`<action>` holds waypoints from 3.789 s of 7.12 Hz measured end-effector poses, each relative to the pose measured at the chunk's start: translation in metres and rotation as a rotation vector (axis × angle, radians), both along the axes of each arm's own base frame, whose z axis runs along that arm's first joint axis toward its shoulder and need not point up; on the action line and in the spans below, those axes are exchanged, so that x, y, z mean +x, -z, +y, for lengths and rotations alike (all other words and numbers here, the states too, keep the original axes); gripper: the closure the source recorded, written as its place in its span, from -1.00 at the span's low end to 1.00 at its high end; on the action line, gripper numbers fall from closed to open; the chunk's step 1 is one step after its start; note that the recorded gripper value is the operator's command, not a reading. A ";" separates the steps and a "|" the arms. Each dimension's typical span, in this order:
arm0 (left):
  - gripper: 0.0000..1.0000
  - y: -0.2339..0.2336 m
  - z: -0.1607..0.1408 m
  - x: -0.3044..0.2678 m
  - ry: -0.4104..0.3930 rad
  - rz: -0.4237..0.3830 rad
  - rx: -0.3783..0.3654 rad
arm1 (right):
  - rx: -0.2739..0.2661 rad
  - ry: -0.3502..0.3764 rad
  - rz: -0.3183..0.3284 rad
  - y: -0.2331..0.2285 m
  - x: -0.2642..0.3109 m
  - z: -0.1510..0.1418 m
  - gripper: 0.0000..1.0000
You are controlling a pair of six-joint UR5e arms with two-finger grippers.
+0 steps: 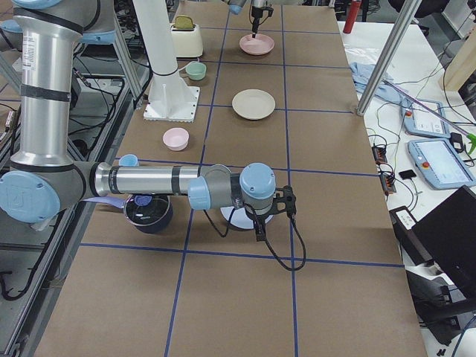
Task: Stack three plates with pink and blue
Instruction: 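Lower the left gripper to the pink plate rim and grasp it, then lift the pink plate with the left gripper and carry it over the cream plate, then lower the pink plate onto the cream plate and open the left gripper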
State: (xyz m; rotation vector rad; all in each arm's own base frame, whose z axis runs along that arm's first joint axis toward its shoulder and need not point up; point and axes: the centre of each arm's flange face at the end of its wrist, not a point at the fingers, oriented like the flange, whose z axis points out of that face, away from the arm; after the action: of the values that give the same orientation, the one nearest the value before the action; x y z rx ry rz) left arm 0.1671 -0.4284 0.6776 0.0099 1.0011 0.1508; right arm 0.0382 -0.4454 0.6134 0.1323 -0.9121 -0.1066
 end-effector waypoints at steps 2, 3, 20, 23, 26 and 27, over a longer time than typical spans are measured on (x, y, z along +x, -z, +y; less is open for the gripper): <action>1.00 -0.006 0.001 0.000 0.000 -0.005 -0.011 | 0.003 0.001 0.000 0.001 0.000 0.000 -1.00; 1.00 -0.006 0.001 0.000 0.000 -0.006 -0.012 | 0.004 0.001 0.000 0.002 0.000 0.000 -1.00; 1.00 0.396 -0.034 0.267 0.051 0.243 -0.184 | 0.003 -0.057 0.028 0.029 -0.010 -0.028 -1.00; 1.00 0.403 -0.037 0.325 0.069 0.207 -0.178 | 0.009 -0.066 0.020 0.030 -0.011 -0.026 -1.00; 1.00 0.410 -0.030 0.347 0.055 0.204 -0.173 | 0.002 -0.066 0.016 0.027 -0.012 -0.024 -1.00; 1.00 0.410 -0.028 0.348 0.052 0.204 -0.173 | -0.001 -0.066 0.017 0.026 -0.012 -0.024 -1.00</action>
State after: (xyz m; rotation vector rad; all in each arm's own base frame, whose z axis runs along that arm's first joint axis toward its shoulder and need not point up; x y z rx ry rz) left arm 0.5148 -0.4563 0.2676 -0.1089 1.2137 0.0153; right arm 0.0264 -0.4696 0.5876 0.1598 -0.8902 -0.0460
